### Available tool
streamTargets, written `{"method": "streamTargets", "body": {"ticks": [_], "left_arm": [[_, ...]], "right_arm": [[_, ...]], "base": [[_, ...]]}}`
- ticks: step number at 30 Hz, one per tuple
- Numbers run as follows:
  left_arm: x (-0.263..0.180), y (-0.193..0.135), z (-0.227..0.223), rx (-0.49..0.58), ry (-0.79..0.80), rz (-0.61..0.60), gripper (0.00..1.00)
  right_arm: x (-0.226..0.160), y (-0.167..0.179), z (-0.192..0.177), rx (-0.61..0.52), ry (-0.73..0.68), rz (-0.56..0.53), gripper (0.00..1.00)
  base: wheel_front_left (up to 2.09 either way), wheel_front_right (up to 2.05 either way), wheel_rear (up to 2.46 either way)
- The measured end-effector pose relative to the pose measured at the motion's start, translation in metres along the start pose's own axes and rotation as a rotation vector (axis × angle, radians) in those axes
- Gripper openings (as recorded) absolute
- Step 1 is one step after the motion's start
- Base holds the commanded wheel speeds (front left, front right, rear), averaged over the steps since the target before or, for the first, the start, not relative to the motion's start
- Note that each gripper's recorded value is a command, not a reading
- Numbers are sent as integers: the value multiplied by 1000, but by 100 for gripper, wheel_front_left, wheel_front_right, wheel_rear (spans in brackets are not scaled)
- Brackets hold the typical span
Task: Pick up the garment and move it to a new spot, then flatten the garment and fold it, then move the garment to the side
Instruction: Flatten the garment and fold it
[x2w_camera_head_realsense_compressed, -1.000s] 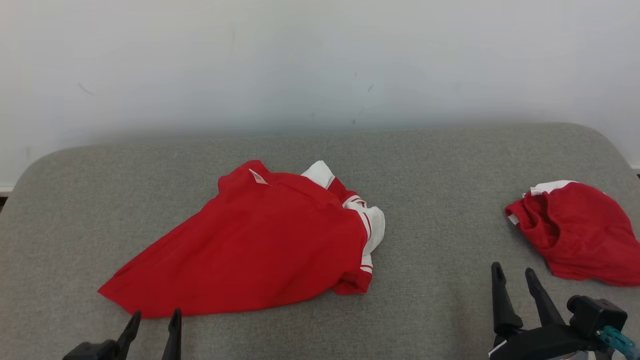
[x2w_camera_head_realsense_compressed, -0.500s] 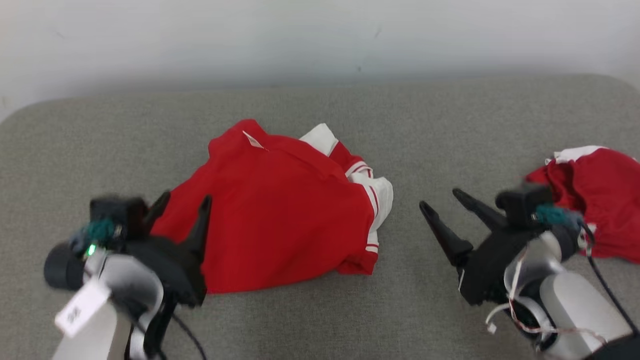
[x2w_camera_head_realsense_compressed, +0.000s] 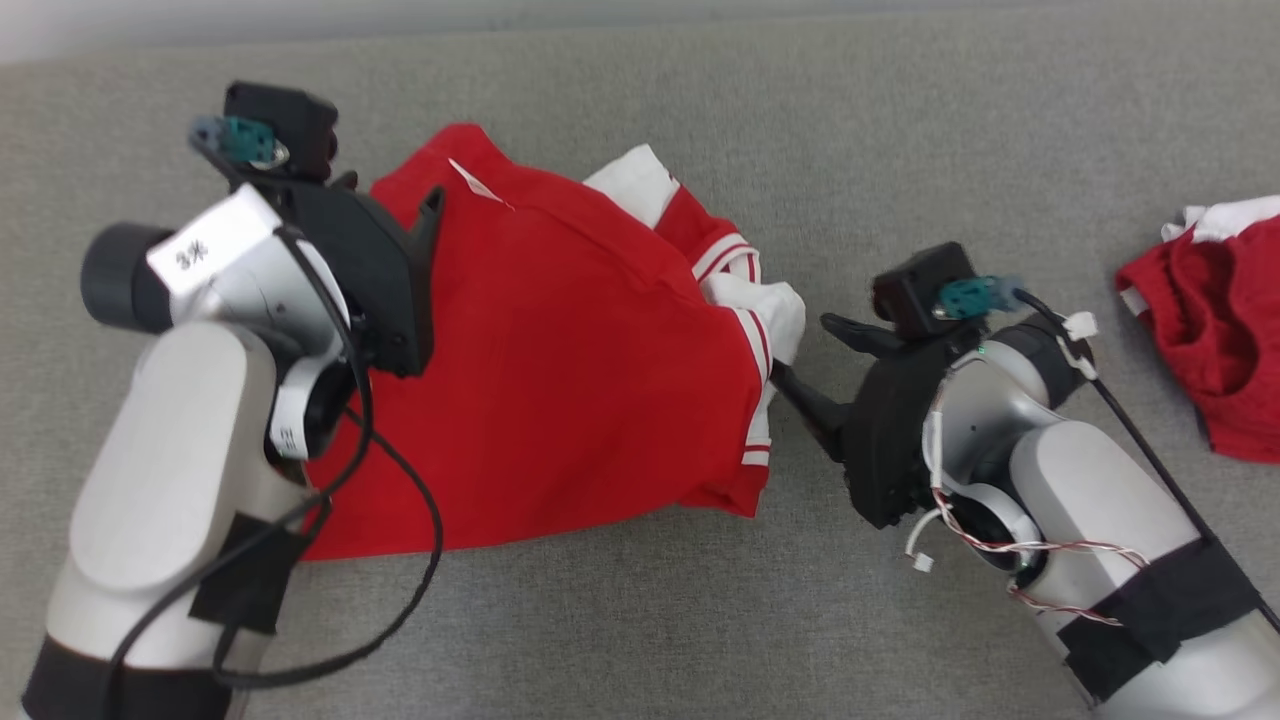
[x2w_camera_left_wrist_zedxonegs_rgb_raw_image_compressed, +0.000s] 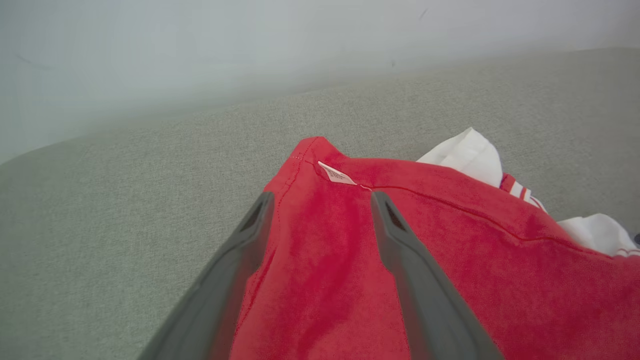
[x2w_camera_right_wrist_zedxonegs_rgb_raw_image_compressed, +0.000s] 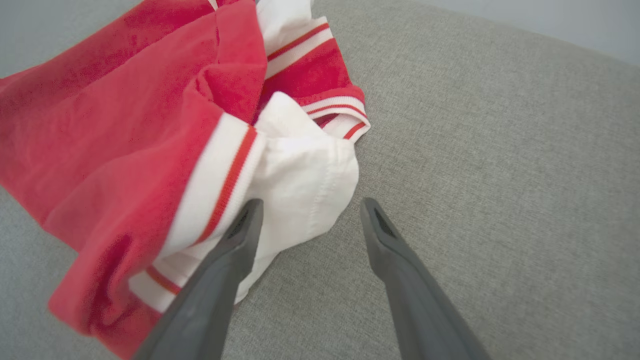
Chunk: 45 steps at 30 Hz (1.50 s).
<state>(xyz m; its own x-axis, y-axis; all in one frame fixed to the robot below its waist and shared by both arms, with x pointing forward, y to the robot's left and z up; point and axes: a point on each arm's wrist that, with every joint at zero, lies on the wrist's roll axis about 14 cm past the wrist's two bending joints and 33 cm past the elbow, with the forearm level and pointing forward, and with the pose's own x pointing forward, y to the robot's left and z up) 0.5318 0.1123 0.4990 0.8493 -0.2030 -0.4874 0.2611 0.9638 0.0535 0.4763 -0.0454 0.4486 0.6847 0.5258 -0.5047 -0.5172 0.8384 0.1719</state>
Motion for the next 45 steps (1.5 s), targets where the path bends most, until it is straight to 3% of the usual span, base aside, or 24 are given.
{"method": "streamTargets", "body": {"ticks": [9,27,35,37,39,40,41,42,44,45], "left_arm": [[46,11,-23,58,153,3,100],[105,6,-37,110,266,-33,100],[117,29,-54,151,329,40,100],[120,27,-54,149,332,42,100],[121,23,-57,144,340,32,100],[122,20,-59,142,345,26,100],[122,18,-60,142,348,22,100],[123,16,-60,140,345,18,98],[124,12,-63,140,351,10,59],[124,10,-64,139,349,4,48]], "right_arm": [[25,-3,-34,42,123,25,100],[39,0,-38,110,110,59,100],[39,-1,-38,123,97,66,100],[40,-1,-39,129,95,67,94],[40,-2,-39,131,91,66,82],[40,-2,-39,132,91,67,70],[40,-1,-39,132,87,68,51],[41,-2,-39,132,84,69,48],[42,-1,-39,133,79,72,30],[42,0,-38,136,76,77,20]], "base": [[0,0,0],[0,0,0],[0,0,0],[0,0,0],[0,0,0],[0,0,0],[0,0,0],[0,0,0],[0,0,0],[0,0,0]]}}
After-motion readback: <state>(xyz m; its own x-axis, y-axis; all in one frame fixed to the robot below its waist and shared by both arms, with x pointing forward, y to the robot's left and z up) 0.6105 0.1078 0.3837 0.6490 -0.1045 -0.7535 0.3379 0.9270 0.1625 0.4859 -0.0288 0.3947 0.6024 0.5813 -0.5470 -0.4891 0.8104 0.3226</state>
